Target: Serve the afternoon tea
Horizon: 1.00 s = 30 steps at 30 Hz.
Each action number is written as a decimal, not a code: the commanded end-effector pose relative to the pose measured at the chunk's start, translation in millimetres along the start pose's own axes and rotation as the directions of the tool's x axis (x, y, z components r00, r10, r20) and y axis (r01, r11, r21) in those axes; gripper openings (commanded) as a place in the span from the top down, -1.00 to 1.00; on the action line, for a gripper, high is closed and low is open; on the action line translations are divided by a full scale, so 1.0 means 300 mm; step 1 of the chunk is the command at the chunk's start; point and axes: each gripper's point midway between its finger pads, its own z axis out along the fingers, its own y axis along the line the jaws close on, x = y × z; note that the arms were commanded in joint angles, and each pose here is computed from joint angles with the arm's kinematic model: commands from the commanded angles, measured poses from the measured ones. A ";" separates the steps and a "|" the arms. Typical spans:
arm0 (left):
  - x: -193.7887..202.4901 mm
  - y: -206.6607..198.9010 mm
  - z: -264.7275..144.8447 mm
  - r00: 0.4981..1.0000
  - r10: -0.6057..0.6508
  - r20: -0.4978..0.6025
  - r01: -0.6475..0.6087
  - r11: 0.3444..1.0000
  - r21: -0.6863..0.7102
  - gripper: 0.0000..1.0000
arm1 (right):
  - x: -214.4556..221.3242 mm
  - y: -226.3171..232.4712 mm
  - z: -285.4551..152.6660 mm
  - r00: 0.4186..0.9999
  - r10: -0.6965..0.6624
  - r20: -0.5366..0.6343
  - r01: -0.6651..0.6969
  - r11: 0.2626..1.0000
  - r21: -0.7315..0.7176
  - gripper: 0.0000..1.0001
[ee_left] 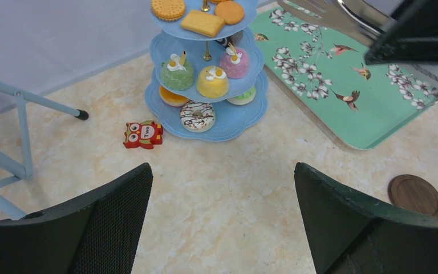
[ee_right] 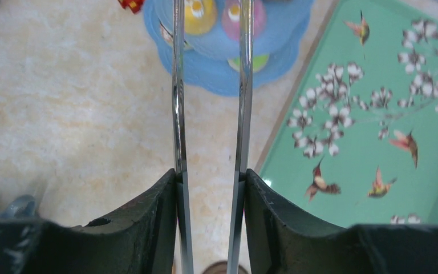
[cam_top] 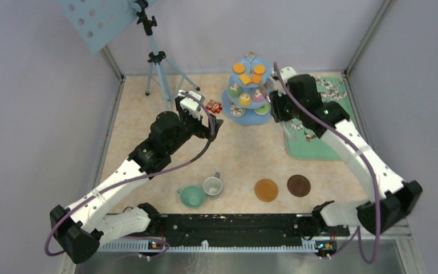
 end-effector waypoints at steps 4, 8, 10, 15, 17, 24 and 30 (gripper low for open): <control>-0.028 -0.008 0.007 0.999 -0.008 0.040 0.007 1.000 0.016 -0.97 | 0.330 -0.267 -0.045 0.944 0.327 0.051 -0.323 0.876 0.358 0.32; -0.026 -0.010 0.009 0.999 -0.011 0.039 0.011 1.000 0.018 -0.97 | 0.554 -0.389 0.019 0.878 0.479 -0.014 -0.423 0.787 0.449 0.34; -0.023 -0.009 0.010 0.999 -0.010 0.037 0.010 1.000 0.015 -0.97 | 0.648 -0.417 0.060 0.850 0.522 -0.070 -0.427 0.761 0.489 0.34; -0.023 -0.004 0.010 0.999 -0.010 0.037 0.009 1.000 0.008 -0.98 | 0.724 -0.449 0.142 0.806 0.577 -0.130 -0.430 0.722 0.542 0.32; -0.024 -0.003 0.009 0.999 -0.008 0.040 0.008 1.000 0.007 -0.97 | 0.741 -0.456 0.166 0.797 0.590 -0.133 -0.434 0.711 0.553 0.31; -0.020 0.006 0.010 0.999 -0.002 0.036 0.003 1.000 -0.007 -0.97 | 0.841 -0.462 0.227 0.766 0.617 -0.183 -0.415 0.691 0.591 0.23; -0.017 0.003 0.013 0.999 -0.004 0.033 0.004 1.000 -0.003 -0.97 | 0.871 -0.467 0.224 0.763 0.611 -0.209 -0.386 0.692 0.610 -0.06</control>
